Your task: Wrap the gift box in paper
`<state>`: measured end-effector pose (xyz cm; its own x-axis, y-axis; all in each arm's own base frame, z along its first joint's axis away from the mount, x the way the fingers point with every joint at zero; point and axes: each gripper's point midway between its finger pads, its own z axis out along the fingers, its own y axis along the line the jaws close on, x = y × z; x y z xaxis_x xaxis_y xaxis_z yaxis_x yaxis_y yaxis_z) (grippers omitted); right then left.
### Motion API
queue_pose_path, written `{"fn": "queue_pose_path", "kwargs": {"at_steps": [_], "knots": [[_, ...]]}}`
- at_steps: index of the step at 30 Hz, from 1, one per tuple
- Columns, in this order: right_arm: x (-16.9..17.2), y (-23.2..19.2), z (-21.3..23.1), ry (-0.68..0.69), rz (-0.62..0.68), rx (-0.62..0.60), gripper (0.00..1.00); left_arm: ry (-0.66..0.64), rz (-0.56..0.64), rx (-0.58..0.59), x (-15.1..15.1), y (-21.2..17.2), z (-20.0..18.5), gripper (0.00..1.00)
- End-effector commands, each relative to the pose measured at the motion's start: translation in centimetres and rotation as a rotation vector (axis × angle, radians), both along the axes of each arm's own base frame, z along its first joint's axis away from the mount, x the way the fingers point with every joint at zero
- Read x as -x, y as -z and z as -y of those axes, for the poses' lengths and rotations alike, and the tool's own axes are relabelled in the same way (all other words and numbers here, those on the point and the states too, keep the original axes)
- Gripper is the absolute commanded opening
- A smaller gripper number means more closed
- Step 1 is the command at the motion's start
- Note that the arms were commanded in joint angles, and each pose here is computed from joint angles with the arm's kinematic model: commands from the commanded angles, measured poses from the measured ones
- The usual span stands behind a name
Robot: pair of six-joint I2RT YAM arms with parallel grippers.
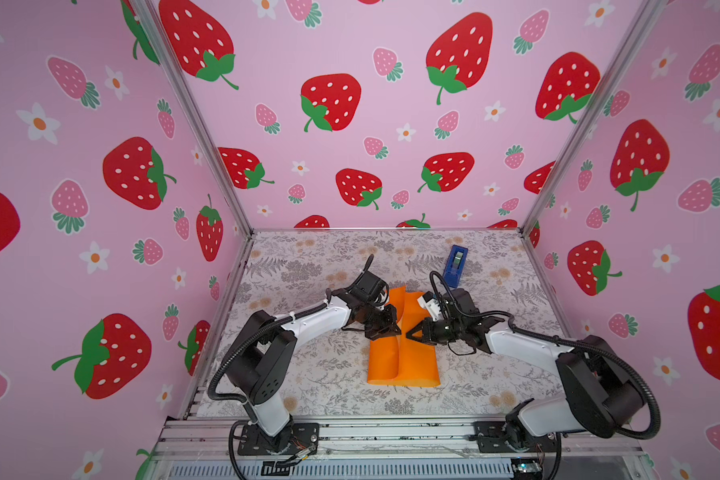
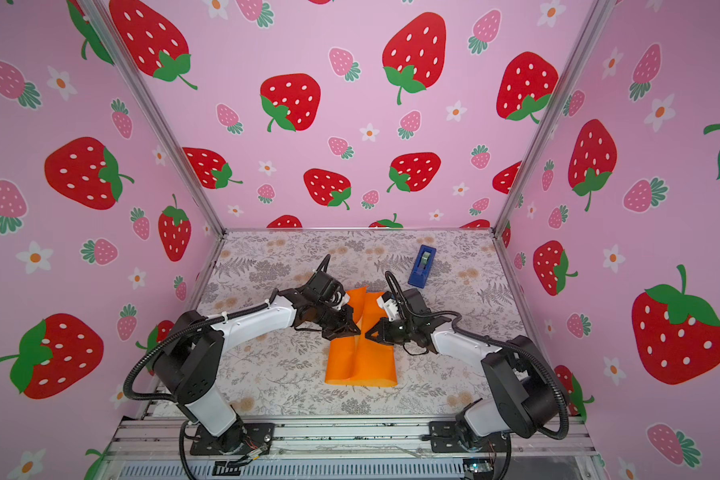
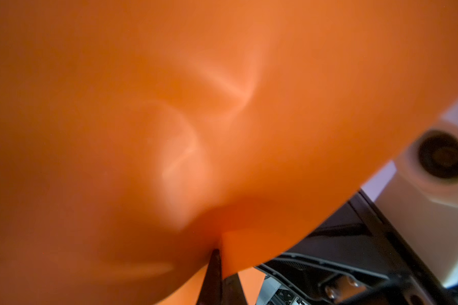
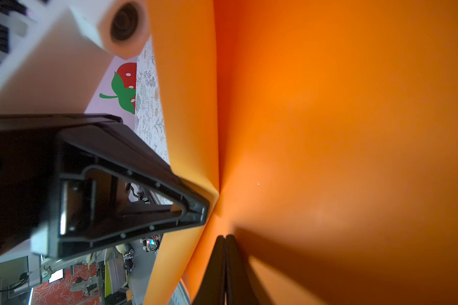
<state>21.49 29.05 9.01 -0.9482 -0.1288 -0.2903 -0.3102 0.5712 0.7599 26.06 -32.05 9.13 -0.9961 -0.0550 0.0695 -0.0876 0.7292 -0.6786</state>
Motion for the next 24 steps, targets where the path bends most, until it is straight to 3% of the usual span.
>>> {"fn": "queue_pose_path", "kwargs": {"at_steps": [1,7,14,15,19,24], "knots": [[0.6,1.1,1.0,0.026,-0.034,0.06,0.07,-0.018,-0.044,-0.054,0.2,0.8,-0.3,0.03],[0.1,-0.6,0.8,0.025,0.001,0.05,0.1,-0.02,-0.074,-0.099,0.8,2.2,-1.0,0.02],[-2.7,-3.9,3.5,0.114,0.108,0.062,0.22,-0.01,-0.088,-0.123,1.1,2.7,-1.4,0.01],[-2.9,-3.8,4.1,0.128,0.11,0.069,0.24,-0.009,-0.09,-0.126,1.1,2.8,-1.4,0.0],[-2.9,-1.6,6.2,0.156,0.075,0.146,0.47,-0.011,-0.09,-0.126,1.0,2.7,-1.4,0.0],[-2.1,0.2,6.3,0.122,0.04,0.167,0.51,-0.011,-0.094,-0.13,1.0,2.9,-1.4,0.0]]}}
